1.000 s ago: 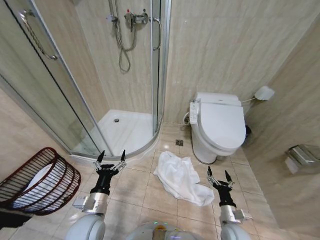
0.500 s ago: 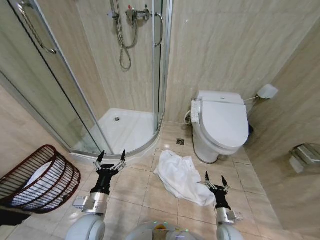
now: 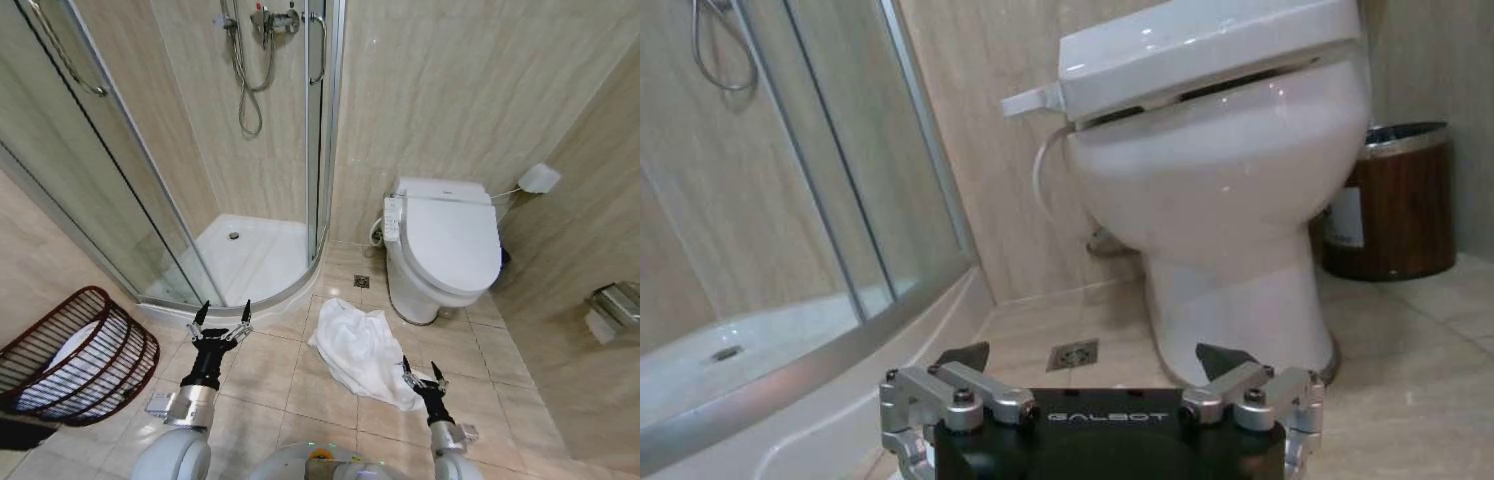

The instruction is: Discard the used towel into the hamper.

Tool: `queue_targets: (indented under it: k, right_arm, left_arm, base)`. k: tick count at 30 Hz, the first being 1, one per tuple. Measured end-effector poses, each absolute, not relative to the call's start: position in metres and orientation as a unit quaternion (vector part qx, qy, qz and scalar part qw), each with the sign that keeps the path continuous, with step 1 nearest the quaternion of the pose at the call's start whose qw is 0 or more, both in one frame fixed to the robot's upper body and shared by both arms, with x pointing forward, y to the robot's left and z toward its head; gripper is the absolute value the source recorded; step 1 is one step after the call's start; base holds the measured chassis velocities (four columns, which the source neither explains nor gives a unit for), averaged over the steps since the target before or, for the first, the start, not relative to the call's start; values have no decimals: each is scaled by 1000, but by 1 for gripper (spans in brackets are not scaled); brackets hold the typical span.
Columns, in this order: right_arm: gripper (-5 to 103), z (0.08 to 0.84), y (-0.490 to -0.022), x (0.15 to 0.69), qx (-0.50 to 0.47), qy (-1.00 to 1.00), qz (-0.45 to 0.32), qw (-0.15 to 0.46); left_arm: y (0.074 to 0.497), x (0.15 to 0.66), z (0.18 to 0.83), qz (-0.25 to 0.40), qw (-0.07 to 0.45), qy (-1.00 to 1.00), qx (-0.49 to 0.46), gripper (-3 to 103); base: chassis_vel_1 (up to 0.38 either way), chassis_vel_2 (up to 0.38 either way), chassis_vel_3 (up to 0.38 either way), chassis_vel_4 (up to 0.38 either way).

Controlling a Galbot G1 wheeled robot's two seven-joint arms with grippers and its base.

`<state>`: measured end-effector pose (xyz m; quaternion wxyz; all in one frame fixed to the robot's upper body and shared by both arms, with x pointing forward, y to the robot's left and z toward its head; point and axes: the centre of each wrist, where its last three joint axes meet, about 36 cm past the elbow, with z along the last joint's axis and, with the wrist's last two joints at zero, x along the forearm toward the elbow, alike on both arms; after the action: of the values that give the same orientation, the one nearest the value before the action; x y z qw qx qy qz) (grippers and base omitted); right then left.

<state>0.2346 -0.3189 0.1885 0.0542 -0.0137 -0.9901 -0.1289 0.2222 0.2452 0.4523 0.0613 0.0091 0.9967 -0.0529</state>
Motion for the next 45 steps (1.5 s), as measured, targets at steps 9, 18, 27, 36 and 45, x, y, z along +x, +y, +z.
queue_targets:
  k: [9, 18, 27, 36, 45]
  right_arm:
    - [100, 179, -320, 240, -9, -989, -130, 62]
    - [100, 172, -320, 246, 14, -987, -141, 76]
    - [100, 166, -313, 262, 128, -979, -137, 83]
    - [100, 137, -313, 301, 123, -973, -125, 149]
    - [100, 118, -296, 336, 160, -962, -121, 187]
  left_arm:
    - [245, 222, 452, -53, 61, 997, 9, 100]
    - [245, 222, 452, -53, 61, 997, 9, 100]
    - [245, 222, 452, -53, 61, 997, 9, 100]
    - [245, 222, 452, -53, 61, 997, 9, 100]
    - [245, 222, 452, -53, 61, 997, 9, 100]
  base:
    - [-116, 127, 119, -113]
    - [-146, 135, 117, -85]
    - [48, -17, -49, 10]
    - [0, 0, 0, 0]
    - [0, 0, 0, 0]
